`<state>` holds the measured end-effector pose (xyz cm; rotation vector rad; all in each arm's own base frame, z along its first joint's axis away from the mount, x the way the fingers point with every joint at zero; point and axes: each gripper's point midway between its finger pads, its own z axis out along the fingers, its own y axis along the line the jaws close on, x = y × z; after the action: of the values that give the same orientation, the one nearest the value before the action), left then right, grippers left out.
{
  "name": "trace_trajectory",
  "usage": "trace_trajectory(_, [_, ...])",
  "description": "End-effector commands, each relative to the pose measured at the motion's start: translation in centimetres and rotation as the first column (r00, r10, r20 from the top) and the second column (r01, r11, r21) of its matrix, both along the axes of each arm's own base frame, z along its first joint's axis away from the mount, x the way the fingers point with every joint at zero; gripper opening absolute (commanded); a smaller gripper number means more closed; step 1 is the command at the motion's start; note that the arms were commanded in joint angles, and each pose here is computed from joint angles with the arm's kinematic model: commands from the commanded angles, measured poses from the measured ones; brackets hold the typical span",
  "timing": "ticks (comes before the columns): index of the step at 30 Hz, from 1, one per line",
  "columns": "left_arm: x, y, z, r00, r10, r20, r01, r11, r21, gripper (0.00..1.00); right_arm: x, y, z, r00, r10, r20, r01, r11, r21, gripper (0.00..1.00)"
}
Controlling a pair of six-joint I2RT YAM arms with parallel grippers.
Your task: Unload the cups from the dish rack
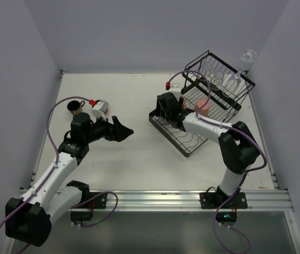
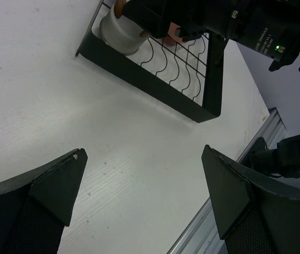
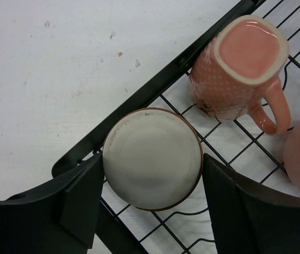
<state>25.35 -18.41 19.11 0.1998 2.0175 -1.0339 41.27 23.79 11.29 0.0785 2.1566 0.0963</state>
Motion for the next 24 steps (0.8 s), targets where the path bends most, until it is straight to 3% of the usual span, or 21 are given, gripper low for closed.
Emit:
trace_trajectory(1, [0.2, -0.7, 1.4, 0.999, -0.029, 0.043, 0.031, 0.998, -0.052, 1.00, 1.2, 0.4, 1.6, 0.999, -0.004, 0.046, 0.003, 1.000, 0.015, 0.67])
trace_trajectory(5, [0.3, -1.2, 1.7, 0.998, -0.049, 0.041, 0.052, 0.996, -0.076, 0.99, 0.8, -0.3, 2.9, 0.997, -0.022, 0.075, 0.020, 1.000, 0.022, 0.42])
trace_trajectory(13, [0.1, -2.9, 3.1, 0.994, -0.101, 0.035, 0.106, 0.974, -0.201, 0.95, -2.5, -2.8, 9.5, 0.974, -0.032, 0.223, 0.010, 0.995, 0.101, 0.37])
trace_trajectory(16, [0.2, -3.3, 4.2, 0.993, -0.101, 0.061, 0.113, 0.961, -0.254, 0.91, -4.4, -2.3, 12.3, 0.963, -0.002, 0.271, -0.063, 0.972, 0.228, 0.37])
trace_trajectory(18, [0.1, -3.6, 4.6, 0.992, -0.106, 0.070, 0.122, 0.953, -0.277, 0.89, -6.0, -1.1, 12.7, 0.962, 0.058, 0.266, -0.145, 0.936, 0.321, 0.37])
trace_trajectory(19, [0.2, -3.7, 4.6, 0.991, -0.105, 0.086, 0.126, 0.949, -0.288, 0.89, -7.1, -0.6, 14.4, 0.958, 0.055, 0.283, -0.175, 0.891, 0.419, 0.37])
trace_trajectory(24, [-0.3, -4.2, 4.9, 0.988, -0.109, 0.114, 0.145, 0.913, -0.381, 0.88, -10.8, 2.4, 17.2, 0.932, 0.149, 0.330, -0.338, 0.683, 0.647, 0.38])
